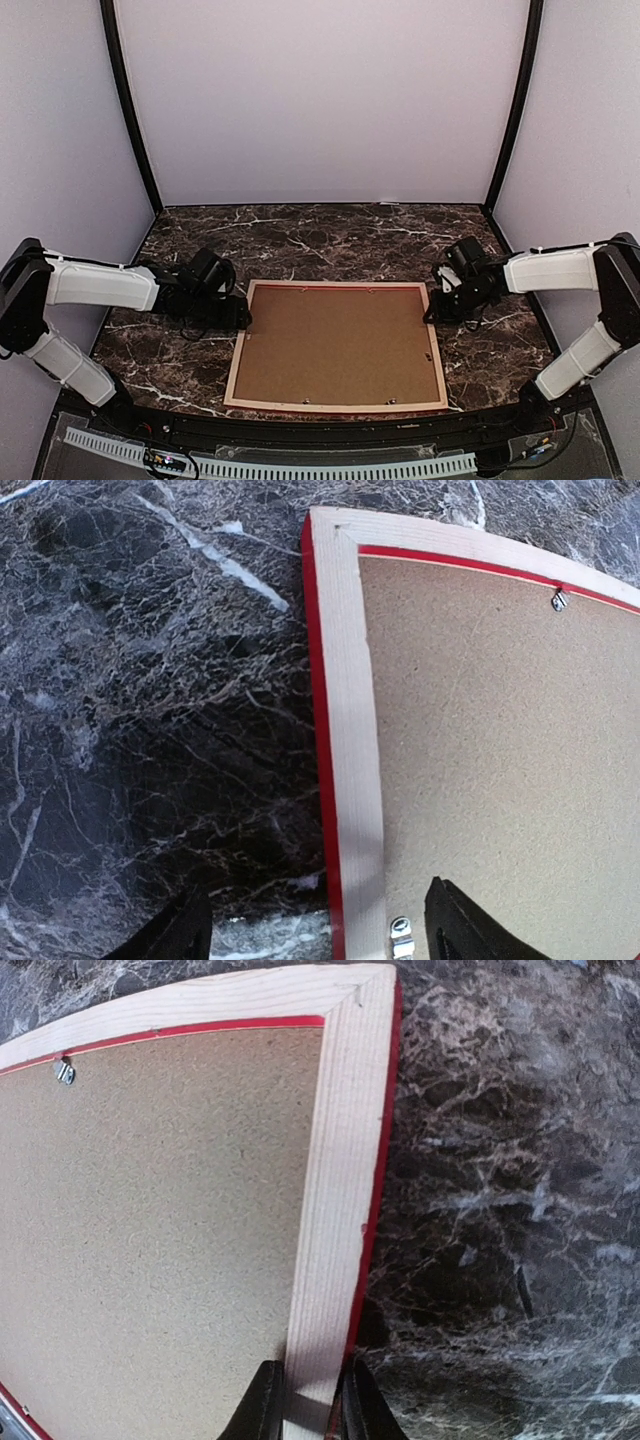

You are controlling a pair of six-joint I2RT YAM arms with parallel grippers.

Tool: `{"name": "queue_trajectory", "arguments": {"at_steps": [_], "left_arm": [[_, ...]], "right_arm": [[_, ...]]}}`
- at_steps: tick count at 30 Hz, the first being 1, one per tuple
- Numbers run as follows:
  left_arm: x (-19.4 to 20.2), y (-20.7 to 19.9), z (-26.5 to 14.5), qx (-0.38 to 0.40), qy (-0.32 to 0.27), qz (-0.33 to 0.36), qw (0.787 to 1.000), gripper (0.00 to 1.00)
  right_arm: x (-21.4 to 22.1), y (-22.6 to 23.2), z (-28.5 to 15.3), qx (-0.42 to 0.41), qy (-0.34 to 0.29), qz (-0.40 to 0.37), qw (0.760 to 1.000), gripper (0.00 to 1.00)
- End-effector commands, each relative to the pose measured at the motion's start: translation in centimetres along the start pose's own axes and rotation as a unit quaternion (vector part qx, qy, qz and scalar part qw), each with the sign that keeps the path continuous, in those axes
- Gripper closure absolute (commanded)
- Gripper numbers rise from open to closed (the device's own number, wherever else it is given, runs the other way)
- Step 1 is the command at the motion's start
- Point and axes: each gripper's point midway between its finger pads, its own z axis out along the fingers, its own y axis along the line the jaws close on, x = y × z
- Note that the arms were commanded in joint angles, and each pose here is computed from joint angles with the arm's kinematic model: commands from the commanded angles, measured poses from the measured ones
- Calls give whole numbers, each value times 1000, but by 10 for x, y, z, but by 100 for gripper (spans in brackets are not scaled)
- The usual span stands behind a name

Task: Put the photo into the frame
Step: Rotate the photo frame at the center of the board.

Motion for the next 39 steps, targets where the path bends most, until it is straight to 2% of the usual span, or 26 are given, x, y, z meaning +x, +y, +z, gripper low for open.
{"name": "queue_trajectory", "arguments": {"at_steps": [1,7,12,17,26,39], "left_arm": [[-7,-1,-15,-2,-10,28,1000,24],[2,-8,-18,22,14,44,999,23],[17,-16,-22,59,36,54,996,14],[30,-19,-23,82,51,55,994,12],[53,-24,-14,81,92,61,991,25],[54,-19,-3,47,101,75,991,46]], "right_arm": [[-8,-2,8,15,7,-21,1000,89],[-30,1,7,27,-9,-35,999,95],[-41,0,10,34,-14,-35,999,97],[-49,0,12,34,-21,-28,999,99],[-50,2,19,26,-13,-28,999,99],[-46,4,23,17,-5,-30,999,100]]}}
